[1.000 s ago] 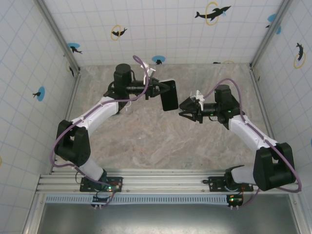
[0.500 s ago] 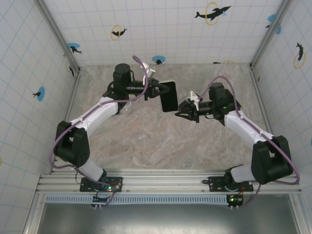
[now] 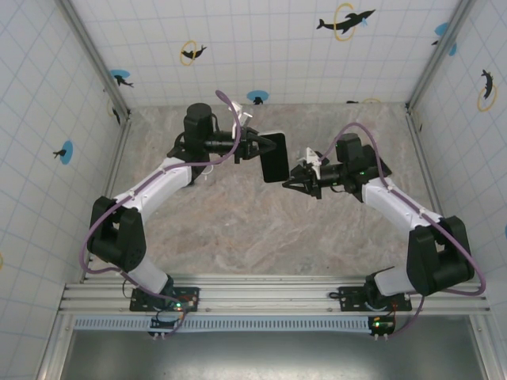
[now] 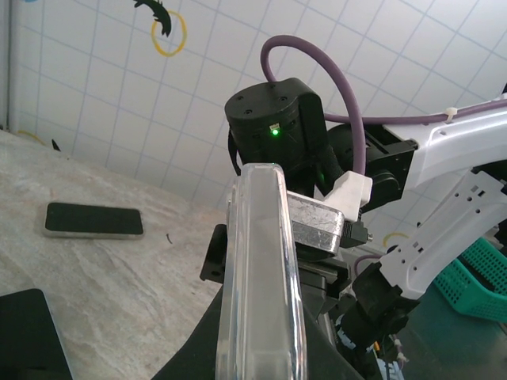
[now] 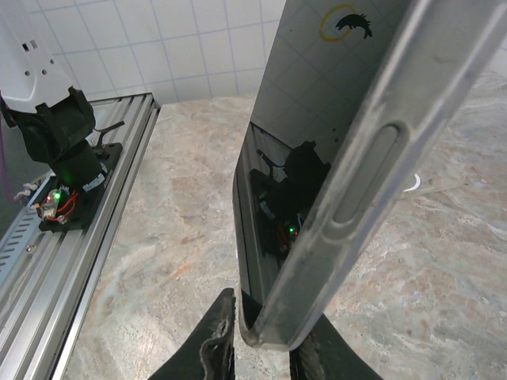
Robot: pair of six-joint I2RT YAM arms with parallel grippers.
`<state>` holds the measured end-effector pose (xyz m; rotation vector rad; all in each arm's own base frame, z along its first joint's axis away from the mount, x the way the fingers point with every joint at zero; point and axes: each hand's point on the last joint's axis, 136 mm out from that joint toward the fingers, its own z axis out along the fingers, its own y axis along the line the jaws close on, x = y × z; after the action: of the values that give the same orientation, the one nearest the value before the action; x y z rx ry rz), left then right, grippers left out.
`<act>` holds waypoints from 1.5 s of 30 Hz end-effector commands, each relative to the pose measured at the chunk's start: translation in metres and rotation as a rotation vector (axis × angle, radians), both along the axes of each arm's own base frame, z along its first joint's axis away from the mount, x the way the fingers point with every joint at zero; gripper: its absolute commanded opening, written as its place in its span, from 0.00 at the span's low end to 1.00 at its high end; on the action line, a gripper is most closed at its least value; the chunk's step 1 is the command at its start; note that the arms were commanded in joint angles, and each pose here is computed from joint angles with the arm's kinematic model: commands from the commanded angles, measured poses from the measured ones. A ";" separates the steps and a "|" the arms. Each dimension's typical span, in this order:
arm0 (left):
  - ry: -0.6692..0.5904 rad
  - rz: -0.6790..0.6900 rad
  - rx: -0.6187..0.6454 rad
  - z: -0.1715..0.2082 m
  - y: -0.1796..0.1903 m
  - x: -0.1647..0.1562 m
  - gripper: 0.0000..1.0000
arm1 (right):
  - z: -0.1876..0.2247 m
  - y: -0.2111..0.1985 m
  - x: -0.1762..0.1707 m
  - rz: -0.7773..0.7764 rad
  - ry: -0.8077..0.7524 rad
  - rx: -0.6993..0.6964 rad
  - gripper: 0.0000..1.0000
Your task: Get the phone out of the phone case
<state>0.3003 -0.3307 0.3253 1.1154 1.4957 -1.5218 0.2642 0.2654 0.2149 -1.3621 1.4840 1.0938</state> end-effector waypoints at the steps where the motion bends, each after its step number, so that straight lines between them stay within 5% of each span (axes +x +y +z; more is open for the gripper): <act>1: -0.081 -0.014 -0.040 0.024 0.005 -0.007 0.00 | 0.013 0.007 0.002 0.024 -0.034 0.015 0.21; 19: -0.011 -0.044 -0.033 0.020 0.005 -0.012 0.00 | 0.009 0.011 0.004 0.039 -0.041 -0.013 0.10; 30: 0.174 -0.223 0.003 0.015 -0.007 -0.052 0.00 | 0.012 0.003 0.040 -0.122 -0.321 -0.118 0.04; 45: 0.237 -0.294 0.022 0.011 -0.019 -0.075 0.00 | 0.050 -0.001 0.068 -0.277 -0.627 -0.108 0.03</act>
<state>0.2851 -0.3382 0.3412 1.1538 1.4076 -1.5802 0.2791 0.2734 0.2156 -1.4688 1.4010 0.7475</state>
